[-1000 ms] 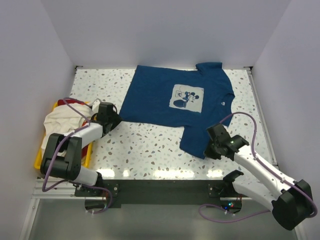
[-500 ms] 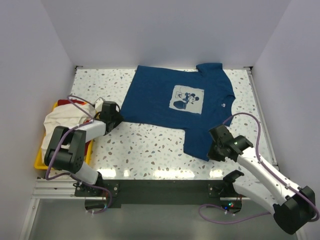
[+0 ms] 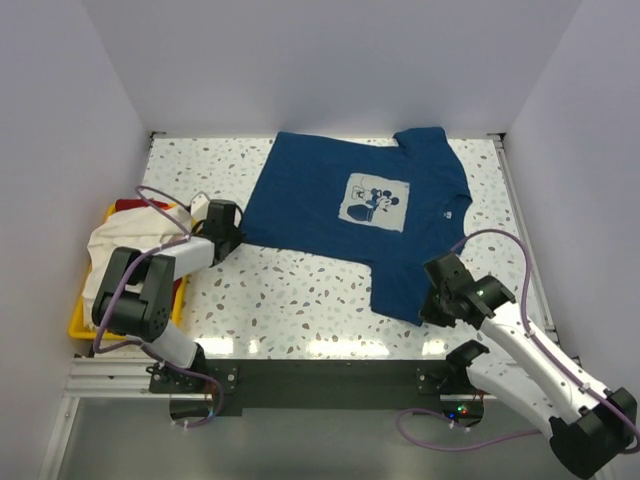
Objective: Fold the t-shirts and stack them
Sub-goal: Fold the tshirt
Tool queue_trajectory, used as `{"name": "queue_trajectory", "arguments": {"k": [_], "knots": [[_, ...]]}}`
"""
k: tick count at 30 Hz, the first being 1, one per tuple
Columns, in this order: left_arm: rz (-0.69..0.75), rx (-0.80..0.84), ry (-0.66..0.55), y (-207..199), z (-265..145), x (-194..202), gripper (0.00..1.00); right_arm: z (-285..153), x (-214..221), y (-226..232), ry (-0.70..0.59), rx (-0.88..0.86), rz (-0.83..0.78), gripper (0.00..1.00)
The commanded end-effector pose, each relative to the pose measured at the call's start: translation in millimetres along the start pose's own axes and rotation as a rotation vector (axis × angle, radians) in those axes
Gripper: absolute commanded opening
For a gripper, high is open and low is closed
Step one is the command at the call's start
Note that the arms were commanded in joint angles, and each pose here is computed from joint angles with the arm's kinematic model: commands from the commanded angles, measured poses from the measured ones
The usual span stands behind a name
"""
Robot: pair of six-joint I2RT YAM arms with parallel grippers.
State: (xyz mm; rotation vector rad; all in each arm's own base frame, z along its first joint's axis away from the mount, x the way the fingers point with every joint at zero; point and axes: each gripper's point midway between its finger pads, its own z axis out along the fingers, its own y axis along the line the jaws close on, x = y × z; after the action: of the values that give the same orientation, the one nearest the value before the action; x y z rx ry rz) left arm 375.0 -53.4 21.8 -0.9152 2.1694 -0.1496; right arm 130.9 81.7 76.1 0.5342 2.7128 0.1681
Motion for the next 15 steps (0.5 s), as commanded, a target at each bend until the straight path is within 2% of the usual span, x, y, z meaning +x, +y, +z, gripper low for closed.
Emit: {"name": "queue_trajectory", "arguments": {"k": [1, 10, 15], "knots": [[-0.009, -0.004, -0.104, -9.7, -17.5, -27.3, 0.0, -15.4, -3.6, -4.1, -0.027, -0.001, 0.03, 0.0], [0.005, -0.094, -0.127, 35.4, -66.5, -20.8, 0.0, -50.8, -2.2, -9.0, -0.055, -0.064, 0.058, 0.0], [0.009, -0.022, -0.146, 44.1, -82.9, -14.4, 0.0, -57.3, 2.5, -11.7, -0.064, -0.102, 0.058, 0.0]]}}
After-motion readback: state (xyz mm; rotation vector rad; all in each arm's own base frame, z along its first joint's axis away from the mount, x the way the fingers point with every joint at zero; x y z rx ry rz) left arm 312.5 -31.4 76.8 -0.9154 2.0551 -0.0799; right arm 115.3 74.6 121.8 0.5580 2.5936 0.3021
